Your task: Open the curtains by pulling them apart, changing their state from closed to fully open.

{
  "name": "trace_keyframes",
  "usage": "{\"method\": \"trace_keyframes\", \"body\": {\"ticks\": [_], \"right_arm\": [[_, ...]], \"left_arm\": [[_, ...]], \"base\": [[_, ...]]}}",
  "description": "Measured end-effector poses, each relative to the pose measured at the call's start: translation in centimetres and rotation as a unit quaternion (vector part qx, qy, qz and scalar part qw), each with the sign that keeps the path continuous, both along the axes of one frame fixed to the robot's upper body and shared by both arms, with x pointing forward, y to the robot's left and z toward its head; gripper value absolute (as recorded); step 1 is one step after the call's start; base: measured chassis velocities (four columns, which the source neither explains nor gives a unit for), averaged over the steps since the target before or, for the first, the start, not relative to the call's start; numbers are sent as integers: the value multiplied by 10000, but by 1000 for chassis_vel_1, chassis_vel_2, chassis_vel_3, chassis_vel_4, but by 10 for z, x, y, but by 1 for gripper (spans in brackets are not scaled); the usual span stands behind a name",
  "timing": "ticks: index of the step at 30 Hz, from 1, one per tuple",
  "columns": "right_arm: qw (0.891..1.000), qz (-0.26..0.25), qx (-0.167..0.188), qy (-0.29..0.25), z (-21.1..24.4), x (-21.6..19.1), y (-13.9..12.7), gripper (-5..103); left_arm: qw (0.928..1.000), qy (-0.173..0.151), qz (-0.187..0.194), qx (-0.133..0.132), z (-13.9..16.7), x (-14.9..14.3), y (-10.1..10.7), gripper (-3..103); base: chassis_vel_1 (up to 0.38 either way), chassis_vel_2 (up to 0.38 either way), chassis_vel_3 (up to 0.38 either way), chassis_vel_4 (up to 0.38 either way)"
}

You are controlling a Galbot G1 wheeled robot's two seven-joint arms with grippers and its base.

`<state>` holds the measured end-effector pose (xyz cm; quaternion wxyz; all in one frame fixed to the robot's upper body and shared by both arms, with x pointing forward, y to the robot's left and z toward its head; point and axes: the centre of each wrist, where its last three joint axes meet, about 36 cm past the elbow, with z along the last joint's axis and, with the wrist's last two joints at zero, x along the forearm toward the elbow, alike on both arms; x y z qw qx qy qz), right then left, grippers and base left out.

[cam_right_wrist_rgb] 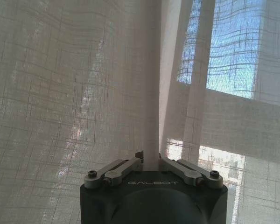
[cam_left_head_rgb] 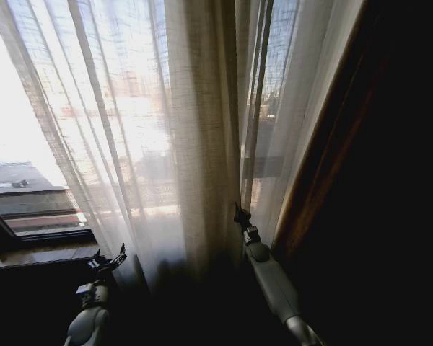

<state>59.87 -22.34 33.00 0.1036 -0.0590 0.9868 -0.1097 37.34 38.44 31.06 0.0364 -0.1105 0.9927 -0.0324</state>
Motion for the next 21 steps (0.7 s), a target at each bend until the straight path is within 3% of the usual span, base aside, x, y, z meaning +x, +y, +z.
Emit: {"method": "trace_keyframes", "body": {"ticks": [21], "right_arm": [[9943,-1007,-295,187,6,15,-55,0]], "left_arm": [[10000,0,0,0,0,0,0,100]], "base": [[8,-4,-6,12]]}}
